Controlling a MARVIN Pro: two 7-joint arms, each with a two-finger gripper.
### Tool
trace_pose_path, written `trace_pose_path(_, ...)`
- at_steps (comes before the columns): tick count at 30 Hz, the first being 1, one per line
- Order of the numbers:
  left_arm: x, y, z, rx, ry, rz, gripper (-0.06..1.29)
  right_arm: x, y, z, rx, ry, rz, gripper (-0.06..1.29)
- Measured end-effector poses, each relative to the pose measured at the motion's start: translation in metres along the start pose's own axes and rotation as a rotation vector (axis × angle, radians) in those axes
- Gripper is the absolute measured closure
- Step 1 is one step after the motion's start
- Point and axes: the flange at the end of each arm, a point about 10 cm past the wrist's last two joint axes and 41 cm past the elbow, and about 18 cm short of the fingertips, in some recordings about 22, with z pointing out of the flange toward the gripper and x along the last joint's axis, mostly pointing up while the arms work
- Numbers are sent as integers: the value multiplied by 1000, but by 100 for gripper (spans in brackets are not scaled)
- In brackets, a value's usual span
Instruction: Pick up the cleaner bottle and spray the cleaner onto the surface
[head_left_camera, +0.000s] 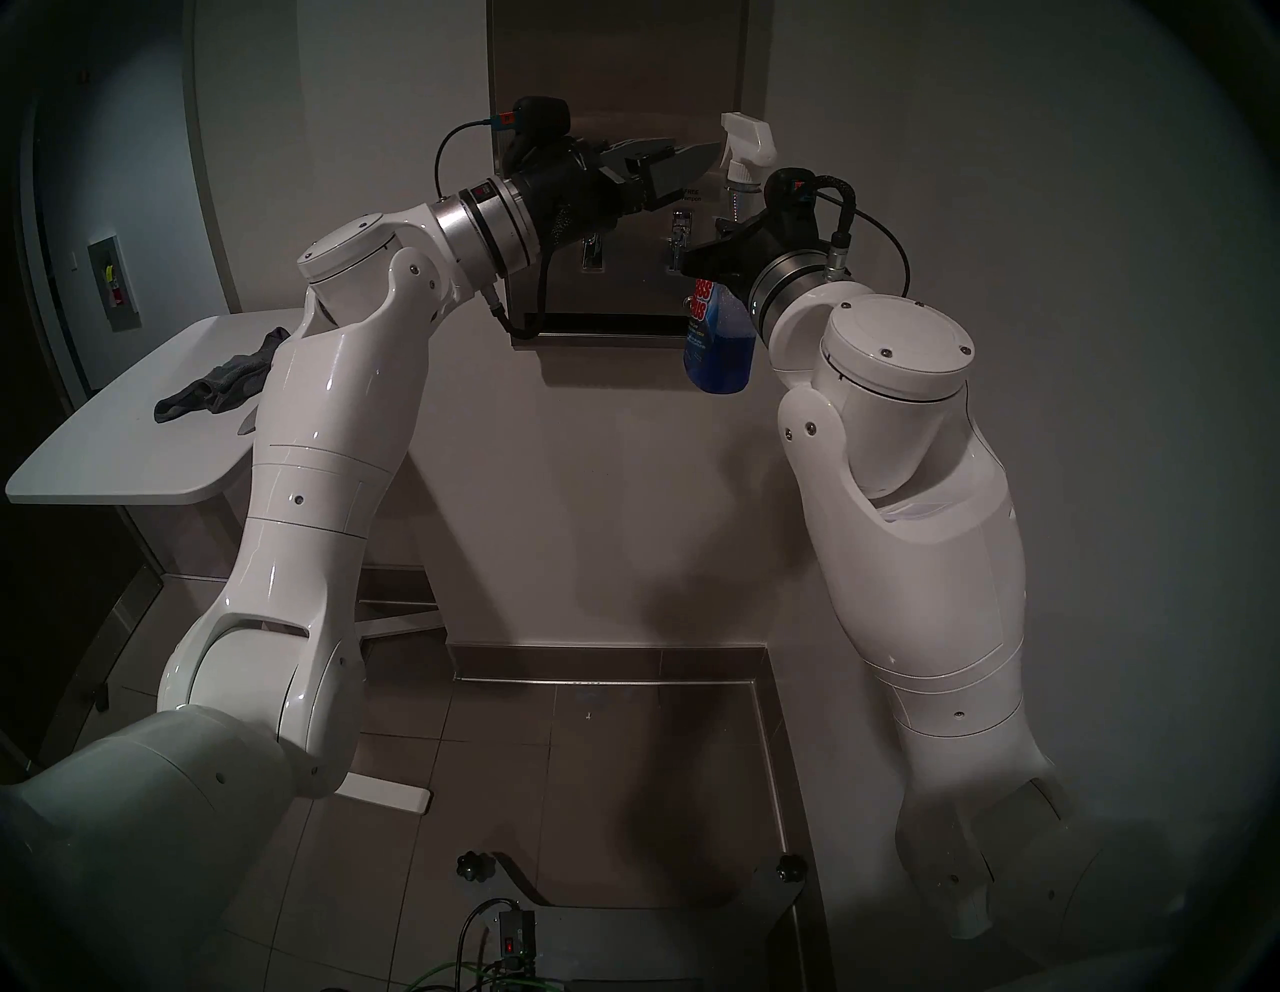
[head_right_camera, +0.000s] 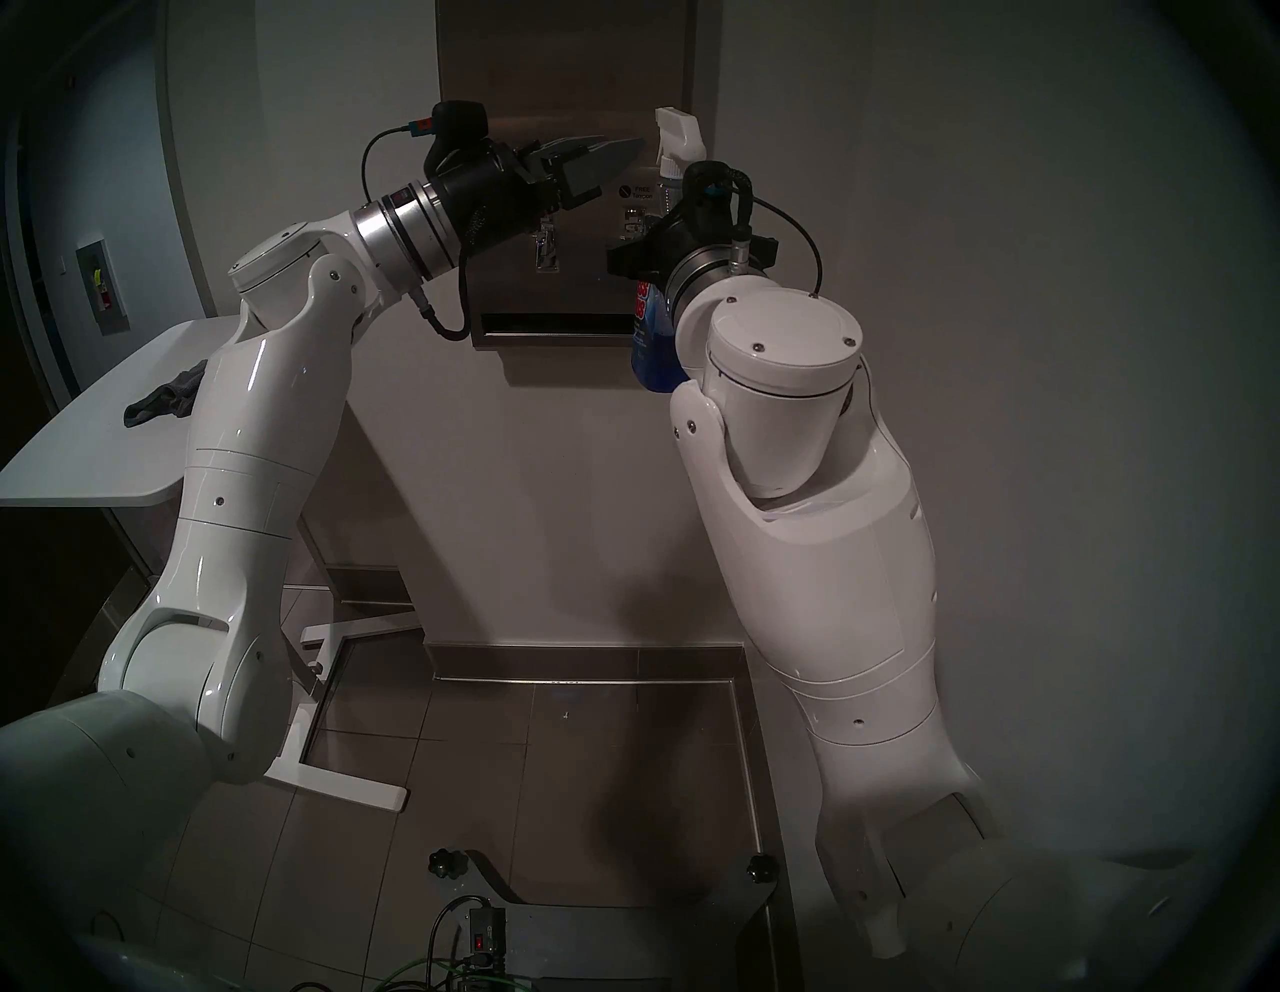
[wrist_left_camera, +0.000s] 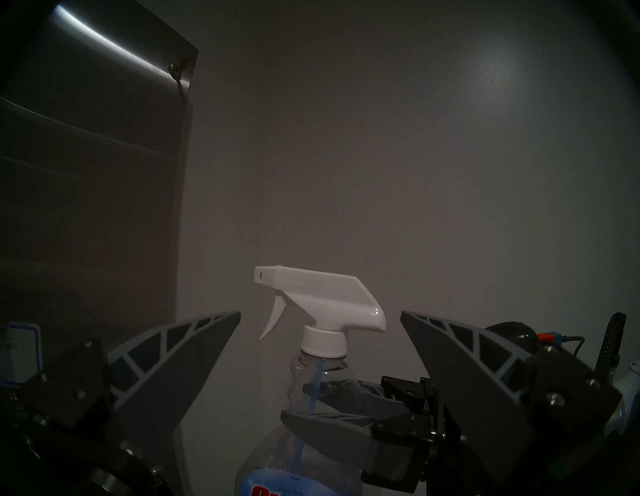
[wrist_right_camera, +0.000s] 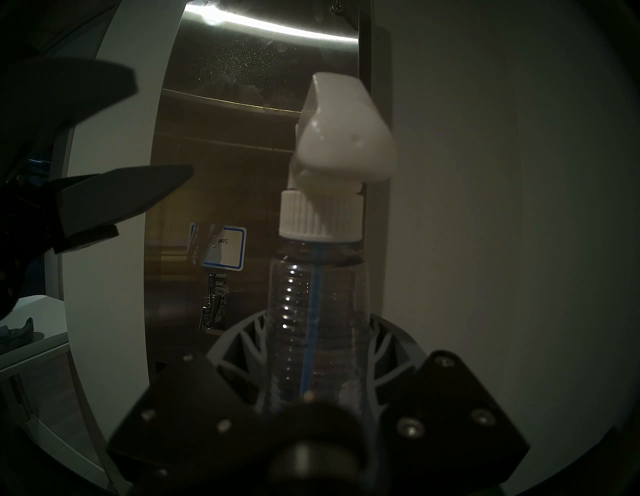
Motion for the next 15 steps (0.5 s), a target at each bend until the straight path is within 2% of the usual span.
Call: trace_pose_path(15, -11, -7, 29, -65, -90, 12, -2, 0, 0, 0, 0, -2, 0, 91)
